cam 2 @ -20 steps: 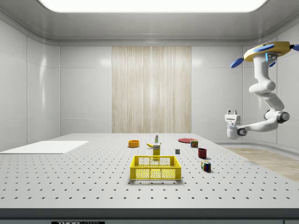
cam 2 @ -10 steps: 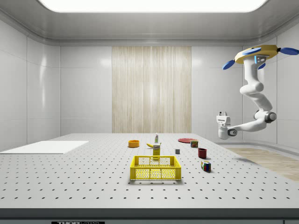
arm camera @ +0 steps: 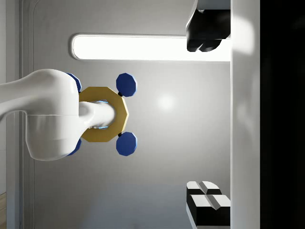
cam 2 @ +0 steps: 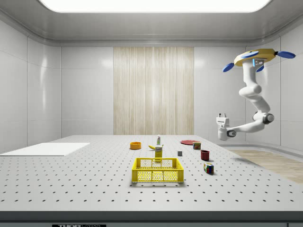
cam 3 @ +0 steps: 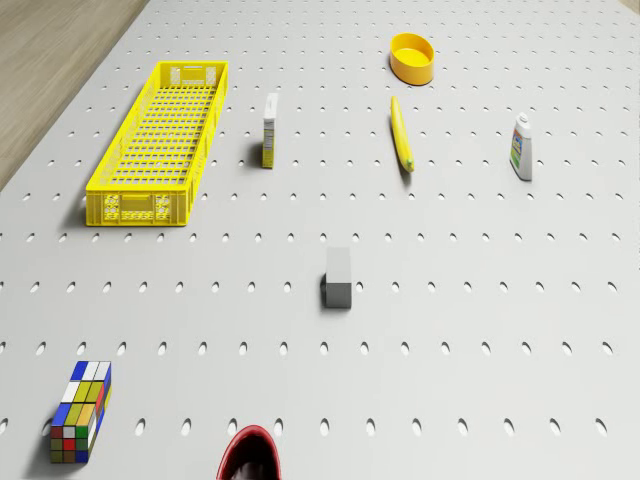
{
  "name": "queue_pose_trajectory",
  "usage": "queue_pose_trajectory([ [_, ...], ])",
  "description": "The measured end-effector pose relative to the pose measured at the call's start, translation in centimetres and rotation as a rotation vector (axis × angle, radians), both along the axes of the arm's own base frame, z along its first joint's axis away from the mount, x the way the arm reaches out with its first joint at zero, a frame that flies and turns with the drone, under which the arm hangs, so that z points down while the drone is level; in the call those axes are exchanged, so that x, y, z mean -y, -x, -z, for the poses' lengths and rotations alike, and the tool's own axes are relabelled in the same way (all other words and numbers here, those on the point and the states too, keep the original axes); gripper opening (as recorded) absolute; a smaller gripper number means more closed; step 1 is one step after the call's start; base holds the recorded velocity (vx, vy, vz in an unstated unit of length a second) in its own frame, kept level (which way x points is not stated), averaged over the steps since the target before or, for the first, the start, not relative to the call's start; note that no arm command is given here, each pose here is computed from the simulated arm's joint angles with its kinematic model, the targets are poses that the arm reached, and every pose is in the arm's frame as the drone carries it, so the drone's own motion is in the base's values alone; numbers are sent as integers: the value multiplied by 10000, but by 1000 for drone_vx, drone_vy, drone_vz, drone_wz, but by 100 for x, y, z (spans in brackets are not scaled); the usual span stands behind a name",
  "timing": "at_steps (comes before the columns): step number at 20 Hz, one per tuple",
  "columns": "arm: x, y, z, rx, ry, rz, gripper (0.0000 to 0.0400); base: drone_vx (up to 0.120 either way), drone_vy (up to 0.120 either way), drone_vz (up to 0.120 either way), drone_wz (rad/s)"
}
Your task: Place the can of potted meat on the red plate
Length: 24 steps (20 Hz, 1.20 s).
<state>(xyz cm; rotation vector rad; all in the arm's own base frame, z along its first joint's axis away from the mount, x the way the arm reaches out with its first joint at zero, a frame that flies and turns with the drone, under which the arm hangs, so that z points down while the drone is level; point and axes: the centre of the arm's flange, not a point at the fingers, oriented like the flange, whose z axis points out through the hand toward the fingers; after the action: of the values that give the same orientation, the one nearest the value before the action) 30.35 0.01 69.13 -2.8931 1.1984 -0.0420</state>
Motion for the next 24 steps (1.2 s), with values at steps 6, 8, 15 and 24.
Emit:
queue_pose_trajectory([
  [6,-2,4,-1,46,20,0,400,0,-120,0,0],
  [8,-3,6,-1,61,33,1,400,0,-120,0,0],
  [15,-13,11,-1,114,133,3,400,0,-120,0,0],
  [24,-65,18,2,182,650,13,400,0,-120,0,0],
])
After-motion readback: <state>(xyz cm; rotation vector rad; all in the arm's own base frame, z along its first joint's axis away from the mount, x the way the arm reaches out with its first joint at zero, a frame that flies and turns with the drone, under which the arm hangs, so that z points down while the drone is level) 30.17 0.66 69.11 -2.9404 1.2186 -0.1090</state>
